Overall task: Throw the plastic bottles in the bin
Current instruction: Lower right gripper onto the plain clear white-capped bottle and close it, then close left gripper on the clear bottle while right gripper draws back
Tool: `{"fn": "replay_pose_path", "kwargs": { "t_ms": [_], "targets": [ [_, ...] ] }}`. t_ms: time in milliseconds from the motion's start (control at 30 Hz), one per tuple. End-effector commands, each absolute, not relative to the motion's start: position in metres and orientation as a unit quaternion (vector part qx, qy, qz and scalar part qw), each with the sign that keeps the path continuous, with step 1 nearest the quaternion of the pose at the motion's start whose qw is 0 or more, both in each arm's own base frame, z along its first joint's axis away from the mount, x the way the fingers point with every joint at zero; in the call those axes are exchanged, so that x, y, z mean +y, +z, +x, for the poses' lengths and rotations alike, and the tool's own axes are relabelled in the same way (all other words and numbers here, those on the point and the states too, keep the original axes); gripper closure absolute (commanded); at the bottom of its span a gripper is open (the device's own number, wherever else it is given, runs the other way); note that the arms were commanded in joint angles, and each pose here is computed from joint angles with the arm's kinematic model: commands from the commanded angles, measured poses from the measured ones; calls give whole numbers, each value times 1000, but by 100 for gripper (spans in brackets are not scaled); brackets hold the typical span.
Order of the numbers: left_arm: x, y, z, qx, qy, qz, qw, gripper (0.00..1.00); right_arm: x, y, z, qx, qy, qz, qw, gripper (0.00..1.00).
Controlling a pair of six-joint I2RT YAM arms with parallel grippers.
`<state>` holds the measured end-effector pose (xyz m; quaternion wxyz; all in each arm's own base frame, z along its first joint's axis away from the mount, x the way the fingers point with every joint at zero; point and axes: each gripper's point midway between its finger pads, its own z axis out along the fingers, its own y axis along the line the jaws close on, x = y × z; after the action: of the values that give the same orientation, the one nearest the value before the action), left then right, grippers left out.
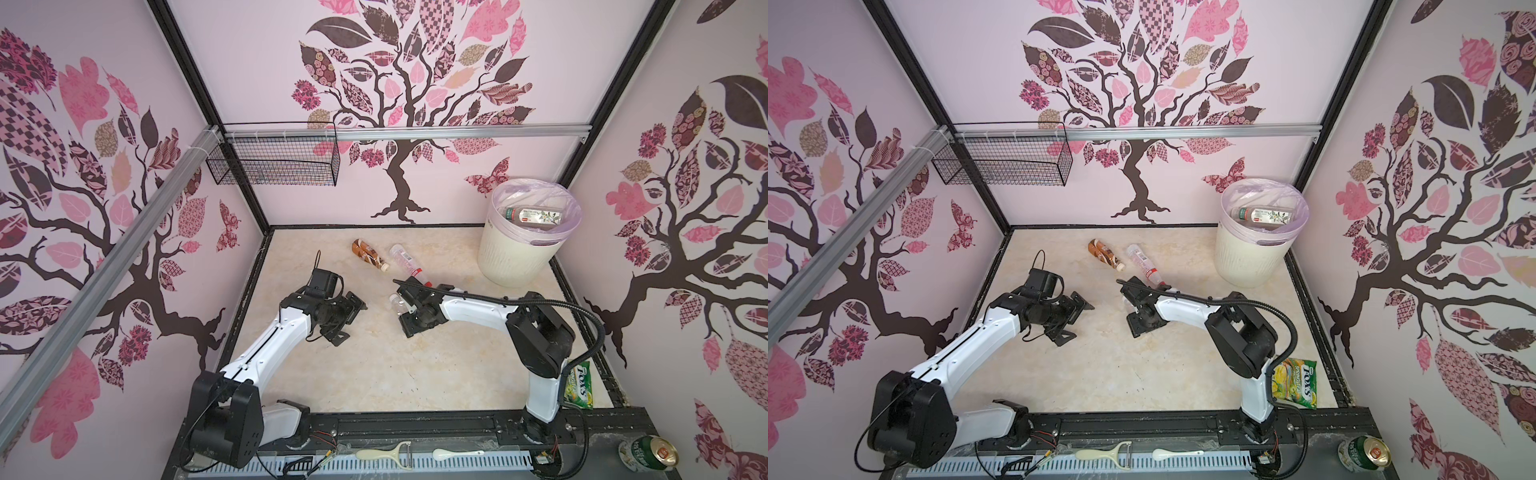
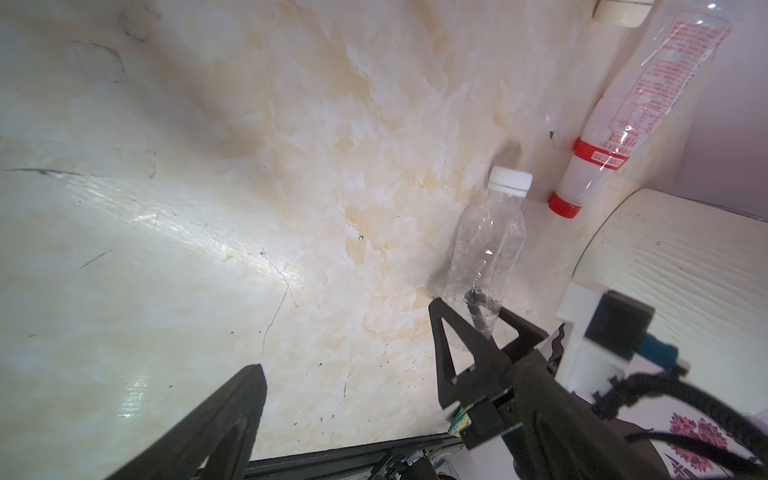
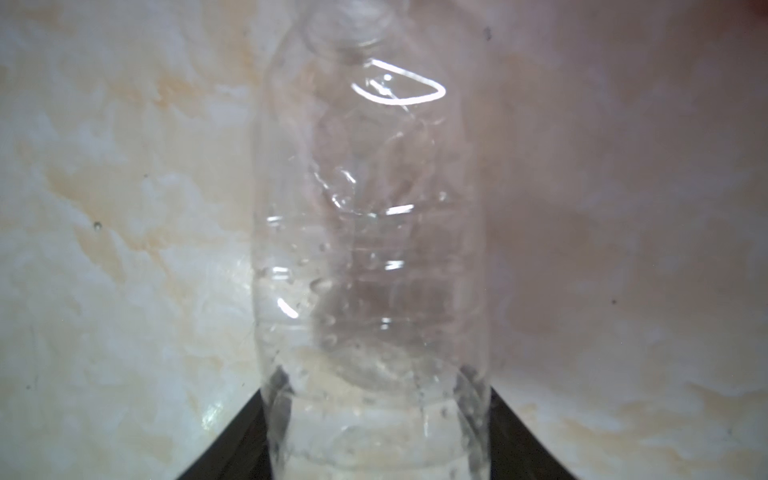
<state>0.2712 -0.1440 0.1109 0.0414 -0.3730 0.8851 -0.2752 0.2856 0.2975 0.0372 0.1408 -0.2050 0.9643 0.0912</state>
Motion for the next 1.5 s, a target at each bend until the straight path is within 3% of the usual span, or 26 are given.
{"fn": "replay_pose_path", "kwargs": {
  "t_ms": [0,200,367,833,1467],
  "targets": [
    [-153,118,296,877,-299,-372,54,2,290,66,274,964,112,-187,154,24],
    [-179,118,320,895,-292,-331,57,2,272,100,270,956,104,-195,191,1],
    [-220,110,322,909,-294,-293,38,2,241,137,278,956,71,-175,226,1],
    [-313,86,300,966,-235,-111,21,2,110,182,286,954,75,31,287,0],
    [-322,55,276,988,-150,-35,7,11,112,179,291,953,91,35,286,0]
  ]
}}
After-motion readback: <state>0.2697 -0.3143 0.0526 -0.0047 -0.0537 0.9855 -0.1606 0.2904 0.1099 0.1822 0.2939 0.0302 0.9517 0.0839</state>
